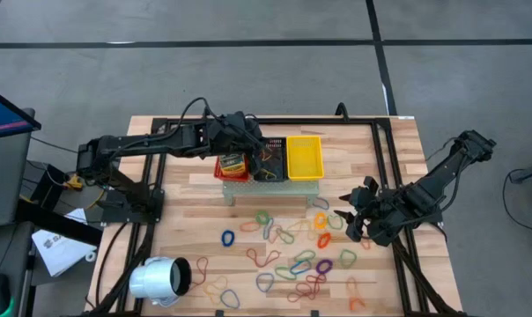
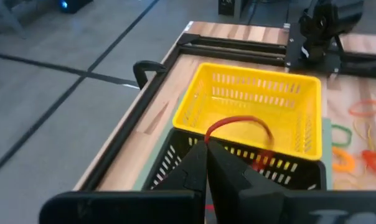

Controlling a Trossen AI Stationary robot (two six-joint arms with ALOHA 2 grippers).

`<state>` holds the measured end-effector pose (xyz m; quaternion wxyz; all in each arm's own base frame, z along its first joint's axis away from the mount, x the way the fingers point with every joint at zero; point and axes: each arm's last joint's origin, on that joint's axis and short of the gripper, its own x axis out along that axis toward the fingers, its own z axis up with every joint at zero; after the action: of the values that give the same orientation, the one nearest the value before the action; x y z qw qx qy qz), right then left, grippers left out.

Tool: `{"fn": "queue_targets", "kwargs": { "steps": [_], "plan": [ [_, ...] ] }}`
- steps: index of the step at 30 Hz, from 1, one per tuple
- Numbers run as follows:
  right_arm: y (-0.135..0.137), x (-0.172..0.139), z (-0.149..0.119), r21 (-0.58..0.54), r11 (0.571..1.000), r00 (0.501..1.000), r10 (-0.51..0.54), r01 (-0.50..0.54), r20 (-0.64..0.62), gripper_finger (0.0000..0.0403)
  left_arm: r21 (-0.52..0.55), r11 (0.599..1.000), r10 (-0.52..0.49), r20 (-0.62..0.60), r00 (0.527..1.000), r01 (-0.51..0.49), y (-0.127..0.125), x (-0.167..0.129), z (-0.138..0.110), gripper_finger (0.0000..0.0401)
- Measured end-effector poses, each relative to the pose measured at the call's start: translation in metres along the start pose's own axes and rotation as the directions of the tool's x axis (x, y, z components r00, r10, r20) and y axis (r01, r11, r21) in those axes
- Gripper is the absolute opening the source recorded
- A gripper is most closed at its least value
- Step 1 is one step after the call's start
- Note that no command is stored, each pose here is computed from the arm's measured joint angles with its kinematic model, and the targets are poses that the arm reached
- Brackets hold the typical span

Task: Pick & Place Office Desk Supplies
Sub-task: Put the red rubber band into the black bin on the shelf

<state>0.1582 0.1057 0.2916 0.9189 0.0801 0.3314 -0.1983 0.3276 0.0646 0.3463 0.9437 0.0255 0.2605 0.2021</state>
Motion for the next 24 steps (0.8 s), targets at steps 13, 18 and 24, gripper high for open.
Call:
{"fn": "queue_targets", "kwargs": {
  "steps": [13,18,24],
  "plan": [
    [0.0,0.0,0.0,0.001,1.0,1.0,0.001,-0.001,0.0,0.0209,0.133,0.987,-0.074,-0.113,0.991,0.089,-0.023,-0.01,-0.011,0.0186],
    [0.0,0.0,0.0,0.002,1.0,1.0,0.001,-0.001,0.001,0.0209,0.131,0.961,-0.193,-0.304,0.933,0.242,-0.056,-0.048,-0.03,0.0214],
    [0.0,0.0,0.0,0.002,1.0,1.0,0.0,0.0,0.002,0.0209,0.093,0.94,-0.253,-0.452,0.855,0.327,-0.121,-0.096,-0.059,0.0214]
  ]
}}
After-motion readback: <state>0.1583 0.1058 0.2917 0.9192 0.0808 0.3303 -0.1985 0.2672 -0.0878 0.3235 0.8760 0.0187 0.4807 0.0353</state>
